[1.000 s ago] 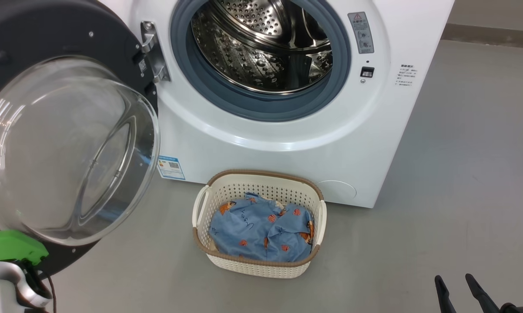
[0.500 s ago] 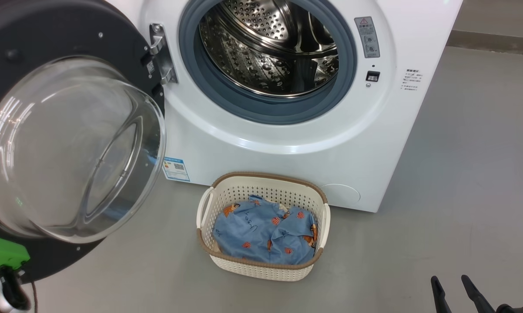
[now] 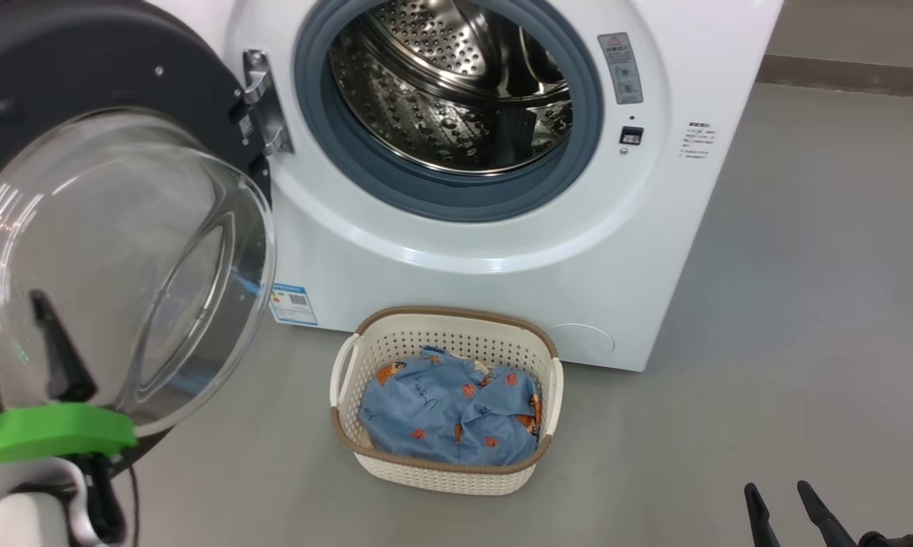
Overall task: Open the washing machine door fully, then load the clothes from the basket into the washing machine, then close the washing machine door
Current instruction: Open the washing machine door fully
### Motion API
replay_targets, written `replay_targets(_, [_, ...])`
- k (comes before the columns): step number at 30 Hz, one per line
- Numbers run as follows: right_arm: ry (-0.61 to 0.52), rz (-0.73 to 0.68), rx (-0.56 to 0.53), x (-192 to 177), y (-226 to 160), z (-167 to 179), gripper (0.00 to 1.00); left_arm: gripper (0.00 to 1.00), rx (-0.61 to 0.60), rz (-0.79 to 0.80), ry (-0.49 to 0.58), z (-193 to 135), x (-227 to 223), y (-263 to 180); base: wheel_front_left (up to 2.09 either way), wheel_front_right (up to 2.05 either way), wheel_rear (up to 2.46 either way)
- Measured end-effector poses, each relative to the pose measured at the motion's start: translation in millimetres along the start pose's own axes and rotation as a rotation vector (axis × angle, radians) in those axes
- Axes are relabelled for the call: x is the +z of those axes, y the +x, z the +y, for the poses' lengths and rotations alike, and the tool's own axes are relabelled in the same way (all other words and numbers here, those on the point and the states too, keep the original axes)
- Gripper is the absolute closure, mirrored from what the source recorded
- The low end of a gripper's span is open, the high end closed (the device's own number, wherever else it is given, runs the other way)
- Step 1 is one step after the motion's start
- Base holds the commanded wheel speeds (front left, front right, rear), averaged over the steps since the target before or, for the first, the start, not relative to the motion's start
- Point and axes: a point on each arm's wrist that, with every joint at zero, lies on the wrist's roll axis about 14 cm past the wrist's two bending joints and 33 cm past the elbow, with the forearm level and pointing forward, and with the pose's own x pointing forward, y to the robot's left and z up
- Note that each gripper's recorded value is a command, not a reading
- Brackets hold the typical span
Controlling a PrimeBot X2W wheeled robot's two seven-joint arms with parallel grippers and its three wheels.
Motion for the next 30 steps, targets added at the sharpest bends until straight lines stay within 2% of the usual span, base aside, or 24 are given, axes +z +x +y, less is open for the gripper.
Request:
replay_targets(9, [0.007,-0.016,-0.051,3.5,-11.2,-13.5,0.0,0.0,-0.247,0.065,-0.091,-83.6,-22.3,-23.7,0.0,0.0,0.0])
replay_targets(14, [0.011,-0.035,-0.078,8.5,-13.9,-20.6,0.0,0.0,-0.324,0.136,-0.128,-108.7,-43.3,-39.8,0.0,0.0,0.0])
replay_targets(19, [0.017,-0.049,-0.116,11.5,-21.4,-30.4,0.0,0.0,-0.373,0.218,-0.135,-123.7,-67.9,-56.9,0.0,0.0,0.0])
replay_targets(26, [0.02,-0.065,-0.174,14.9,-33.6,-45.8,0.0,0.0,-0.383,0.36,-0.128,-120.0,-108.1,-83.9,0.0,0.0,0.0])
replay_targets(30, [0.021,-0.066,-0.203,14.5,-41.1,-53.2,0.0,0.0,-0.395,0.384,-0.127,-122.0,-115.8,-86.8,0.0,0.0,0.0])
